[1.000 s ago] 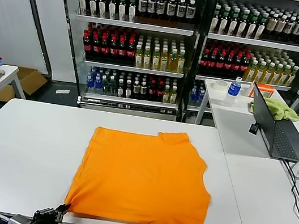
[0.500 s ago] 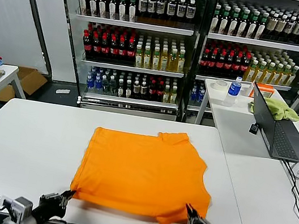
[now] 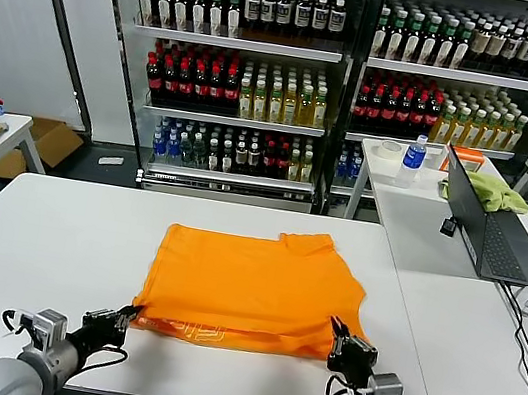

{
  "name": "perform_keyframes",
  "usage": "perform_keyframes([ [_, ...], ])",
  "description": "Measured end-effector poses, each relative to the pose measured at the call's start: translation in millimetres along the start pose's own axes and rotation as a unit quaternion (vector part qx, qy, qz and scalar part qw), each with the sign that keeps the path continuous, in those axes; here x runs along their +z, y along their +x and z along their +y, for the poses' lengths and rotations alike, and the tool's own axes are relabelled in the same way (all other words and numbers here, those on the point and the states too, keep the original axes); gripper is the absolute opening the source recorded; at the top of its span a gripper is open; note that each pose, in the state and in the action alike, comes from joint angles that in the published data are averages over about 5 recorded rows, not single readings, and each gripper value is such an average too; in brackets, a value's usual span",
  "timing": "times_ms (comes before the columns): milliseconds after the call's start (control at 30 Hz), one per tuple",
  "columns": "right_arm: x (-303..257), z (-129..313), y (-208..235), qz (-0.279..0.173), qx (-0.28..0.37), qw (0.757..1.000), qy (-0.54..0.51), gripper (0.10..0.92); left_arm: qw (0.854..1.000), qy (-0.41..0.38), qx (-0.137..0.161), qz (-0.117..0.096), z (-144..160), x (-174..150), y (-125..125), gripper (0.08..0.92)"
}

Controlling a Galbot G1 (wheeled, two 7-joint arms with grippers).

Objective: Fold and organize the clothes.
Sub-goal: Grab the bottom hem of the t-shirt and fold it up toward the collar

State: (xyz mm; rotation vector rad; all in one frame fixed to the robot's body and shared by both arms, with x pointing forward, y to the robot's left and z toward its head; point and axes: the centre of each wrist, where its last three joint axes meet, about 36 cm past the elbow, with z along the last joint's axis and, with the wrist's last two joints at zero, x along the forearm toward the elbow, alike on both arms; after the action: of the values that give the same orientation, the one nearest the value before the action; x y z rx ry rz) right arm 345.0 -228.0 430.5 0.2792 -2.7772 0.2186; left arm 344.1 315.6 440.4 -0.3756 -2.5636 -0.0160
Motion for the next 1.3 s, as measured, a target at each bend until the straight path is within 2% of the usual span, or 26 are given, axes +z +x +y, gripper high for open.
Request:
perform_keyframes([
  [867,10,-8,-37,0.011,0.001,1.0,0.007,0.117,1.0,-0.01,0.021,-0.001,12,-7,-38,0.08],
  [967,13,-6,-38,0.014,0.0,1.0,0.005,0.163,1.0,-0.012,0.017,-0.002,13,-8,-44,0.105],
  [1033,13,-5,-38,0.015,0.0,1.0,0.003,0.218,1.0,-0.012,0.012,-0.004,15,-9,-48,0.151],
  [1300,14,-10,-33,0.015,0.009,1.0,0.004,0.452,1.0,-0.014,-0.012,-0.009,26,-12,-57,0.384],
])
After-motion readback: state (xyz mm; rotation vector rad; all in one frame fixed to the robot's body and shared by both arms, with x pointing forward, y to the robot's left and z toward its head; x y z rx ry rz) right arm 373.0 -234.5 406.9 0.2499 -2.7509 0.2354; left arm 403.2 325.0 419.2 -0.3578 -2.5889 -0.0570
